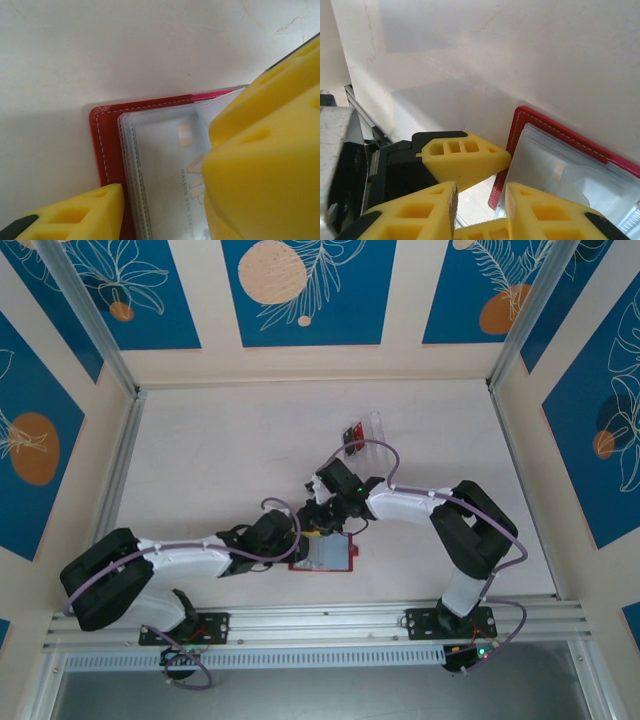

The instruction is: Put the credit cards into the card holder

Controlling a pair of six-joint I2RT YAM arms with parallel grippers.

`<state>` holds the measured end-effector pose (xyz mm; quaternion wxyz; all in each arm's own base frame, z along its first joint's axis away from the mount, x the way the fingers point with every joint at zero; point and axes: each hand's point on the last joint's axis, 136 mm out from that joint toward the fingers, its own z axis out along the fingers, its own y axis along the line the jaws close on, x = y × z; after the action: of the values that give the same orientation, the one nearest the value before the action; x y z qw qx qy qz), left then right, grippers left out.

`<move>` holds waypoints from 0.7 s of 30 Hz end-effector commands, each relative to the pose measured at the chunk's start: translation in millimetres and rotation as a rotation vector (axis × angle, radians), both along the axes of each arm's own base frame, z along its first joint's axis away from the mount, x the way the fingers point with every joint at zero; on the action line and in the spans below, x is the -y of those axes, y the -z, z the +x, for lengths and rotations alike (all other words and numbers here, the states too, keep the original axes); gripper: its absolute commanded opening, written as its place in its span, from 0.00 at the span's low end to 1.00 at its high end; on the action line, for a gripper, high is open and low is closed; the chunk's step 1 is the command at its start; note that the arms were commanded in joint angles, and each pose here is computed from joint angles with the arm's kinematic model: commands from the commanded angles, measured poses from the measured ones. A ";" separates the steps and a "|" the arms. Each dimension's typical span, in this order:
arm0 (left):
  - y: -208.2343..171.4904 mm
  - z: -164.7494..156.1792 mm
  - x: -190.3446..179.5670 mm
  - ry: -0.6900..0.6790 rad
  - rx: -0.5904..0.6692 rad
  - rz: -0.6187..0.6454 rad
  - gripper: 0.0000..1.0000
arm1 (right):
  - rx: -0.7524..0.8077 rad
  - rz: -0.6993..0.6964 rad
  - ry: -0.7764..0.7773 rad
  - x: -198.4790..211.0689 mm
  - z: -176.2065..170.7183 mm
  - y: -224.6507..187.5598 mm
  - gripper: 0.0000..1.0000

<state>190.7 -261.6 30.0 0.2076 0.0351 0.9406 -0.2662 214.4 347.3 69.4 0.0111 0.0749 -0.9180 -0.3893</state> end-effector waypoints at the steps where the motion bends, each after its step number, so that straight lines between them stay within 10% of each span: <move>1: 7.7 -7.5 -16.7 -0.036 -0.032 0.022 0.52 | 0.002 0.058 -0.010 -3.1 -1.2 -16.3 0.35; 13: -1.0 -6.0 -50.0 -0.123 0.002 0.061 0.61 | 0.091 0.130 -0.059 2.4 2.8 -65.8 0.42; 21: -1.7 -6.9 -43.7 -0.086 -0.004 0.038 0.60 | 0.135 -0.303 0.156 101.7 18.1 -23.2 0.29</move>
<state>185.1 -221.4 35.2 0.2214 -0.0045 0.9447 -0.2420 239.3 295.5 122.4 -0.0774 0.0578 -0.9300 -0.3548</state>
